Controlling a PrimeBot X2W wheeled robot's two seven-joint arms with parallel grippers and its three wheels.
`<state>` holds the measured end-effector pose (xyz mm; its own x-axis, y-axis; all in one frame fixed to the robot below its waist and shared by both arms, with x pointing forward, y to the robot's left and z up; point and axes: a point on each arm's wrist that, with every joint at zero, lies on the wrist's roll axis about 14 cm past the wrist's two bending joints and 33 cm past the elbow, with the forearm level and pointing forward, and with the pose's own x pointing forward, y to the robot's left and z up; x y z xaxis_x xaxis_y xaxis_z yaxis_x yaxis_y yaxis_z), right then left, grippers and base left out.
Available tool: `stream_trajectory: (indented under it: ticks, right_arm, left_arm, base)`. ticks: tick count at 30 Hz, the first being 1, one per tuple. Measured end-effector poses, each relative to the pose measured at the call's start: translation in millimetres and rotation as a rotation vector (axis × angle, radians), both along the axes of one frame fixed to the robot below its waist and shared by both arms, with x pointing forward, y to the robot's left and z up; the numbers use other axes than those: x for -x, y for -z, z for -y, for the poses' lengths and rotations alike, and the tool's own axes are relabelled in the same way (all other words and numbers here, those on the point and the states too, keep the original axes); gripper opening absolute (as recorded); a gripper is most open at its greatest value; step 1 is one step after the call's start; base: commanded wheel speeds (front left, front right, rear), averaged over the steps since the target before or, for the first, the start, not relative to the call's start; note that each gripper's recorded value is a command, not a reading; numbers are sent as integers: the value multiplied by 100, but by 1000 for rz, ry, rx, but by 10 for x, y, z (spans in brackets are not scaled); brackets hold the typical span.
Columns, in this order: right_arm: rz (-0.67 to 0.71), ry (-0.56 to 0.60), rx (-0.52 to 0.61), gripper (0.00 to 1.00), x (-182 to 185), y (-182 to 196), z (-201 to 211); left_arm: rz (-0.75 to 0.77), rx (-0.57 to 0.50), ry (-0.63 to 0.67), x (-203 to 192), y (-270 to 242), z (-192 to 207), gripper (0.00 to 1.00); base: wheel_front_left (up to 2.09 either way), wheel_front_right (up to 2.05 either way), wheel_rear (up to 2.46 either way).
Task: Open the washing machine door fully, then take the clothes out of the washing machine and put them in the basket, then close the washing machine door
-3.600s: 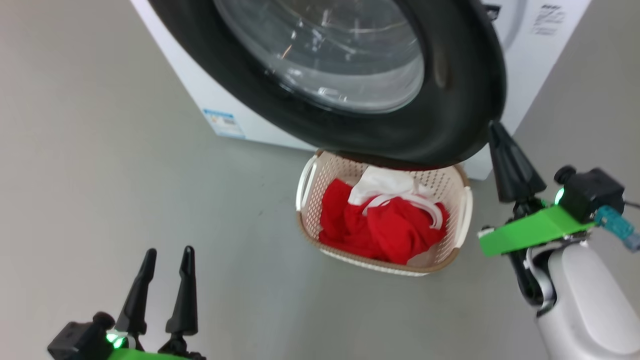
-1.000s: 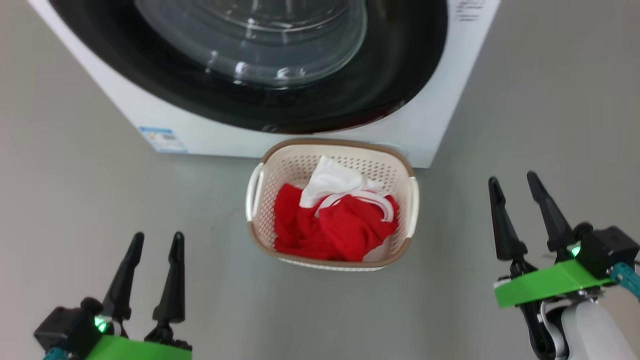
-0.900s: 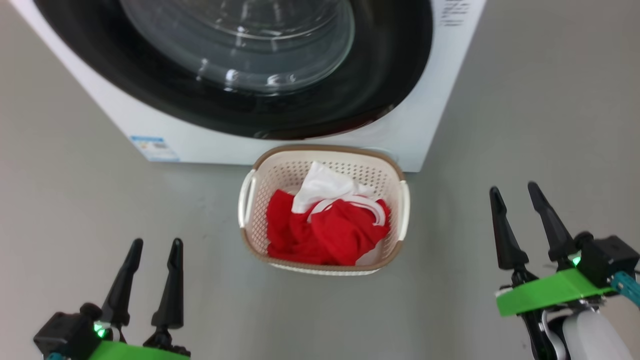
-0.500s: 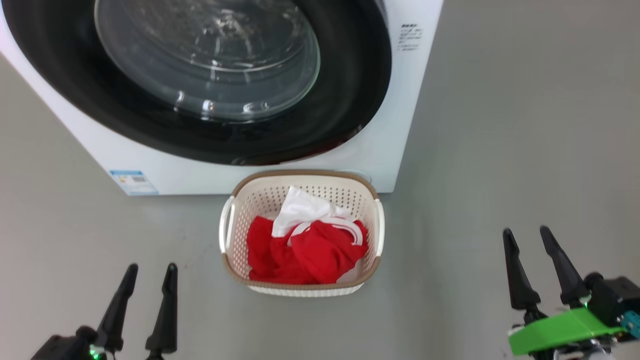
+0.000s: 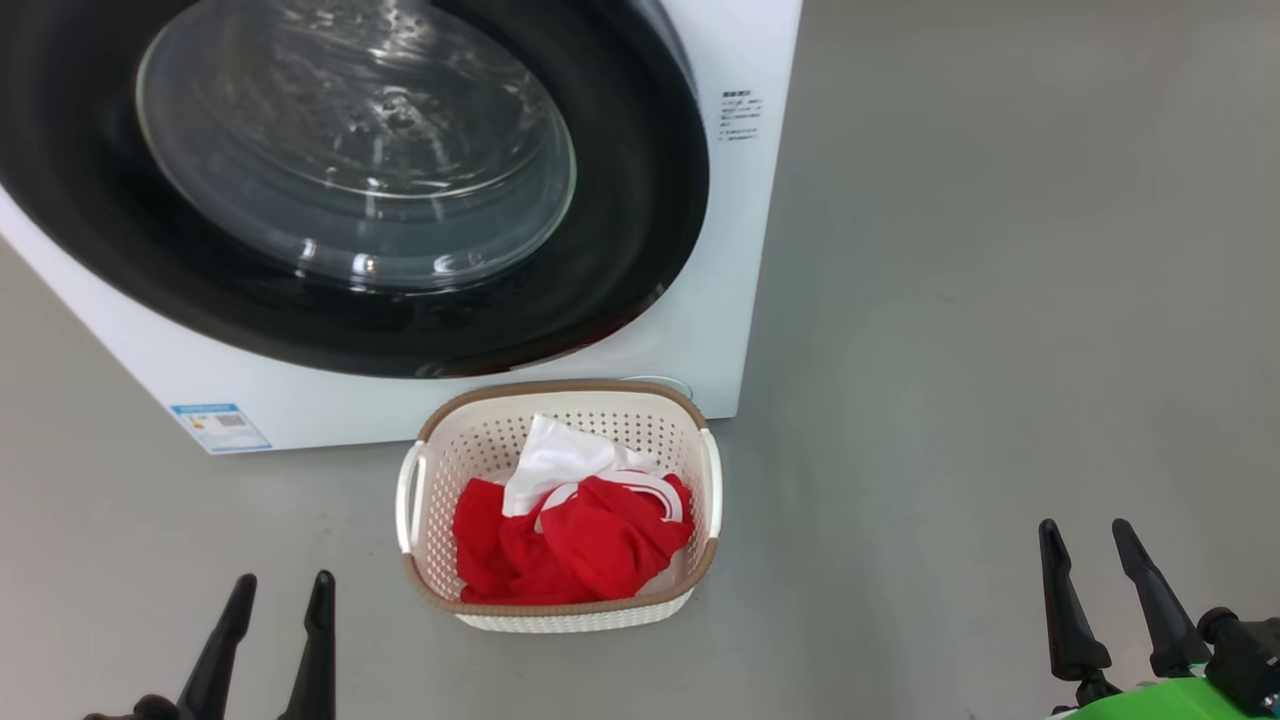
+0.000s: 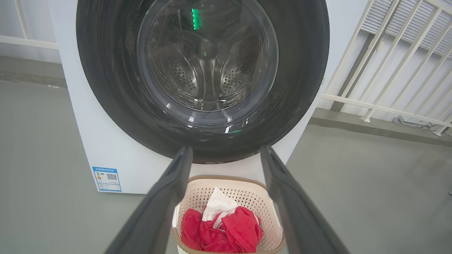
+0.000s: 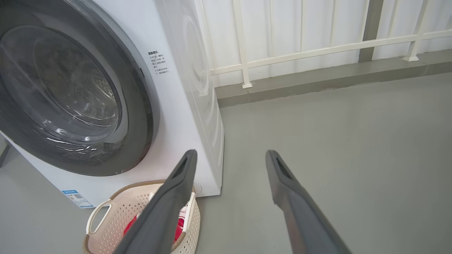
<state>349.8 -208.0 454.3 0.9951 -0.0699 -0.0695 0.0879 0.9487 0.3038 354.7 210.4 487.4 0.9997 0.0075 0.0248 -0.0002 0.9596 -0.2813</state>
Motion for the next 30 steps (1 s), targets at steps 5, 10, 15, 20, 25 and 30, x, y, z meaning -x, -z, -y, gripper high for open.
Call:
stream_trajectory:
  ticks: [5,10,15,20,25,30]
  right_arm:
    - [0,14,0,100,30,-3,42]
    - [1,18,-6,100,35,-4,50]
    - [3,16,-7,100,31,-9,41]
    - [-24,11,-20,0,53,77,-2]
    - [-74,15,-49,0,106,228,-46]
    - [-77,29,-99,0,112,229,-34]
  left_arm:
    - [1,-1,11,-27,-2,27,100]
    - [5,-5,15,-34,-15,31,100]
    - [8,-5,14,-26,-25,24,100]
    - [-25,19,17,4,74,81,0]
    - [-77,61,17,40,232,163,0]
    - [-82,102,9,44,233,151,0]
  base:
    - [0,0,0]
    - [0,0,0]
    - [0,0,0]
    - [0,0,0]
    - [0,0,0]
    - [0,0,0]
